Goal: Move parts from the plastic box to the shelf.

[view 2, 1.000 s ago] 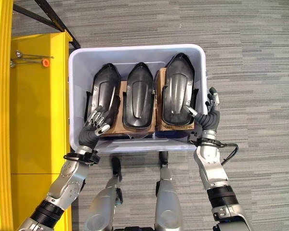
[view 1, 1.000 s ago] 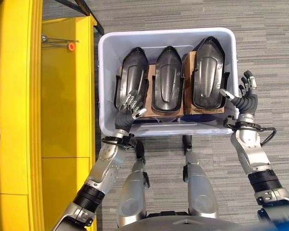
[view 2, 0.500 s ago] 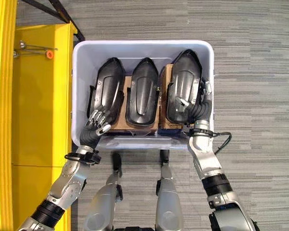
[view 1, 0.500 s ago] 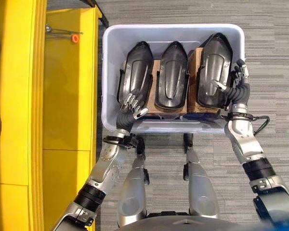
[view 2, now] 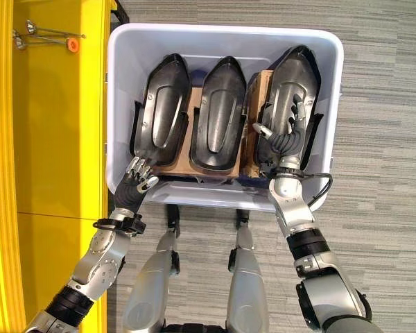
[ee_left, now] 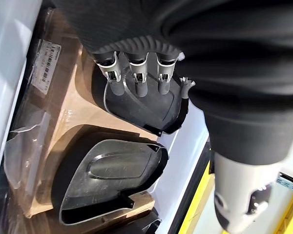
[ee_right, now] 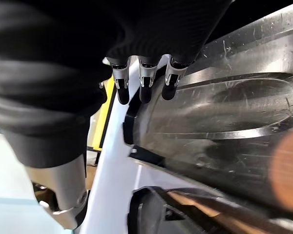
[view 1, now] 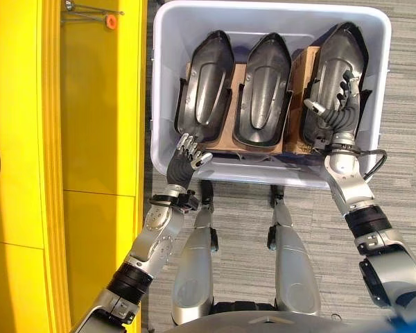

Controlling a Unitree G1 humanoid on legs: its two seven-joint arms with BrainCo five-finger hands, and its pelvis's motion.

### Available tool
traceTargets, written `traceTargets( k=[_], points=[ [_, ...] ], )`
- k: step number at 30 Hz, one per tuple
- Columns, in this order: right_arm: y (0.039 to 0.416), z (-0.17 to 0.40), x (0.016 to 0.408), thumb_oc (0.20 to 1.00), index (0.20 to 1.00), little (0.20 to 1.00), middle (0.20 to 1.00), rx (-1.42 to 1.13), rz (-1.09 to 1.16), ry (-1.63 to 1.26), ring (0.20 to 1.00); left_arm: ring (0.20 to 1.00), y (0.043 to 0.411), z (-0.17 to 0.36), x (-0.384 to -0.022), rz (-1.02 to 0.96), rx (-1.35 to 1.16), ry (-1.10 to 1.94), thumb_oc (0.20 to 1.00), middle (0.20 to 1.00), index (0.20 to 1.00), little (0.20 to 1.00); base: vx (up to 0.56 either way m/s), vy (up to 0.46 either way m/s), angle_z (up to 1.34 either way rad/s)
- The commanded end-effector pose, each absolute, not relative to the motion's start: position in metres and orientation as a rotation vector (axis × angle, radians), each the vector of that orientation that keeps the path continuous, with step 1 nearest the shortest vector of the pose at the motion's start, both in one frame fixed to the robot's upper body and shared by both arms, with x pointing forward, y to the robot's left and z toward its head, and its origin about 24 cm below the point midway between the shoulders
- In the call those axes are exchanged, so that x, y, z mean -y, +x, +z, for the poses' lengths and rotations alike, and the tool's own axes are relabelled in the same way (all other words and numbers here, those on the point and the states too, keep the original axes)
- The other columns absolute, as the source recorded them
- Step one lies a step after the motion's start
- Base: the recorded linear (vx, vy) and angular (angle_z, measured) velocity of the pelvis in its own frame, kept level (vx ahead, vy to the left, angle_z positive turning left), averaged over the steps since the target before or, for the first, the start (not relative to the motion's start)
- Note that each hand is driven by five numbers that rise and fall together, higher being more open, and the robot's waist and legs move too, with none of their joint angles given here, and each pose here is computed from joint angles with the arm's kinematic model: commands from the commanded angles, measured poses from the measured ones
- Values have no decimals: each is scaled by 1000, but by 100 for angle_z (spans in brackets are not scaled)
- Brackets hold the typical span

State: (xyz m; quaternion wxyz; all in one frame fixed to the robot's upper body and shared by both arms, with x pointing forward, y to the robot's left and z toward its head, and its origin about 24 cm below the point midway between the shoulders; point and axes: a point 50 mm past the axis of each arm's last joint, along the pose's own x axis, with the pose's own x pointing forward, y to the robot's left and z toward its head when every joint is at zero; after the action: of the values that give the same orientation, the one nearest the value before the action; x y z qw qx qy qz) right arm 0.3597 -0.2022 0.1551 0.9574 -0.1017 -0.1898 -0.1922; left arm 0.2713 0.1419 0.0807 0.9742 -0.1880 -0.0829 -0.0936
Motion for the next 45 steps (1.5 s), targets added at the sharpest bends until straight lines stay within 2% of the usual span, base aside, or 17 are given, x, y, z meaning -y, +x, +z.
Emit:
traceTargets(
  k=[1,7,11,17,28,34,38,42,44,45],
  points=[
    [367,185,209,1000,1000,1000,1000,473,-415,-297,1000,1000,264,110,-140,-241,311,-403,1000,1000,1000,1000,-28,4,8],
    [383,183,209,1000,1000,1000,1000,395,-371,-523,1000,1000,265,111,-137,-263,312,-398,1000,1000,1000,1000,-23,6,3],
    [384,174,206,1000,1000,1000,1000,361,-329,-548,1000,1000,265,111,-136,-272,311,-398,1000,1000,1000,1000,-6,-5,4],
    [374,147,180,1000,1000,1000,1000,333,-145,-595,1000,1000,267,111,-135,-268,320,-404,1000,1000,1000,1000,0,1,1],
    [357,119,168,1000,1000,1000,1000,301,-66,-556,1000,1000,269,112,-137,-237,333,-407,1000,1000,1000,1000,0,0,0],
    [354,116,180,1000,1000,1000,1000,291,-110,-570,1000,1000,268,115,-139,-234,349,-413,1000,1000,1000,1000,0,0,0],
    [348,129,201,1000,1000,1000,1000,340,-198,-592,1000,1000,267,116,-142,-227,355,-407,1000,1000,1000,1000,0,0,0],
    [348,129,201,1000,1000,1000,1000,341,-199,-592,1000,1000,267,116,-142,-227,356,-407,1000,1000,1000,1000,0,0,0],
    [328,167,229,1000,1000,1000,1000,518,-338,-582,1000,1000,266,117,-146,-218,359,-404,1000,1000,1000,1000,0,0,0],
    [324,172,229,1000,1000,1000,1000,547,-338,-555,1000,1000,265,117,-146,-216,360,-403,1000,1000,1000,1000,0,0,0]
  ],
)
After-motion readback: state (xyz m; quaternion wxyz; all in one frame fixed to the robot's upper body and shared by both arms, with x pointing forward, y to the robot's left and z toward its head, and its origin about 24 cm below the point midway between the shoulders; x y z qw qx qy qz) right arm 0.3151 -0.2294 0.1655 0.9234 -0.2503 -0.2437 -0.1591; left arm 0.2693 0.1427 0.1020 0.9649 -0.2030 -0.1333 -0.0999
